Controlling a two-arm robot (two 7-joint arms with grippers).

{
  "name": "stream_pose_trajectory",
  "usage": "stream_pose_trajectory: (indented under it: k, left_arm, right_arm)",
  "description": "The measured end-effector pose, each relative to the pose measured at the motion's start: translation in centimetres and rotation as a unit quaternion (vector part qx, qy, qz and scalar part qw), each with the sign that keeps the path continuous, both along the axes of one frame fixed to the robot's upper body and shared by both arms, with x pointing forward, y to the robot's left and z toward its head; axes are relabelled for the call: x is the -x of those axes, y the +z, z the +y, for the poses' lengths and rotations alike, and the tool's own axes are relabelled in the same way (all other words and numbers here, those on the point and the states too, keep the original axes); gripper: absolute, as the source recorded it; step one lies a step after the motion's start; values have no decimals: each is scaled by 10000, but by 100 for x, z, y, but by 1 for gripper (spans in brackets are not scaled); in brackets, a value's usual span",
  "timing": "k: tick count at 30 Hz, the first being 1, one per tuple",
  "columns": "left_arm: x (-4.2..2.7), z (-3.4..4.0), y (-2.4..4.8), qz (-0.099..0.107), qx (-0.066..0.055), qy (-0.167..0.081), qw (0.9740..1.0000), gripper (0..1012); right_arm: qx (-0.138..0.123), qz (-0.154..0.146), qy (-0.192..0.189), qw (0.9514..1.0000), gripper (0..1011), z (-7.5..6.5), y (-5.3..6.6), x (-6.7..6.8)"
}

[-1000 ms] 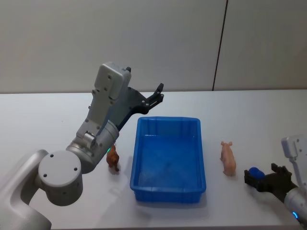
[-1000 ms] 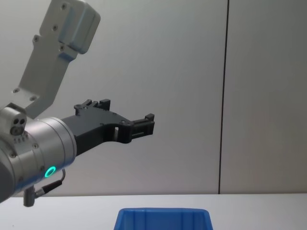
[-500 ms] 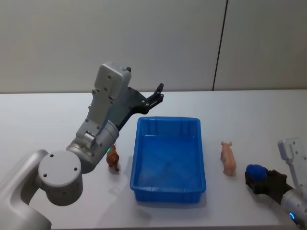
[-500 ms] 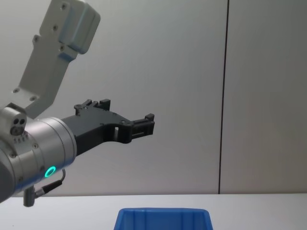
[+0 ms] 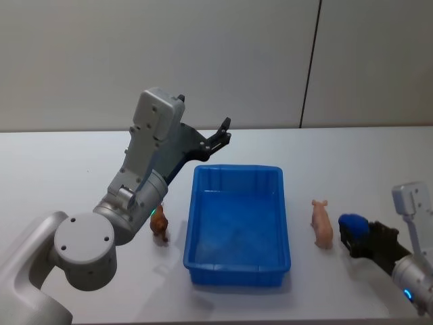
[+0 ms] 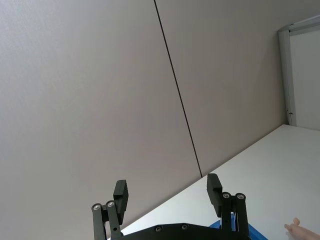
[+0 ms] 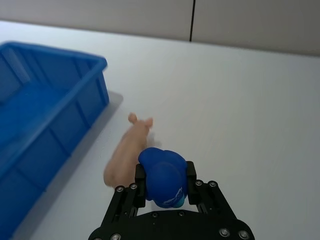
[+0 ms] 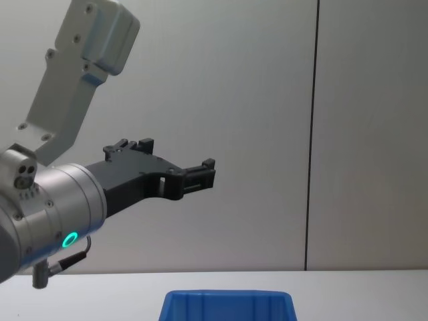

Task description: Pick up the two dolls from the table and place them into the box.

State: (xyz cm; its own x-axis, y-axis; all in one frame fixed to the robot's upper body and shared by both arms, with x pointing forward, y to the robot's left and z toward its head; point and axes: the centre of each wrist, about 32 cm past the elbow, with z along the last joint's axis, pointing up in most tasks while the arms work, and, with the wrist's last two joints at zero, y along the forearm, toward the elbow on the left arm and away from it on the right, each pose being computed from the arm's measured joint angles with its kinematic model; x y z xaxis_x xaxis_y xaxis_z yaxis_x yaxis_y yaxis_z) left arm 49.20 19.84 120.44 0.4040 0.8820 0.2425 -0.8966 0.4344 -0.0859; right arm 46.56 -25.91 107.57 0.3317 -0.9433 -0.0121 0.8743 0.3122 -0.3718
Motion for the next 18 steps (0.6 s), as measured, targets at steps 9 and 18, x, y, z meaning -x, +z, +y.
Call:
stream_pose_trajectory:
  k: [9, 18]
  left_arm:
    - [0, 0, 0, 0, 0, 0, 10000, 1001]
    - [0, 0, 0, 0, 0, 0, 10000, 1001]
  right_arm:
    - [-72, -567, 168, 9982, 387, 58, 185, -26]
    - [-239, -1188, 586, 9909, 334, 197, 404, -127]
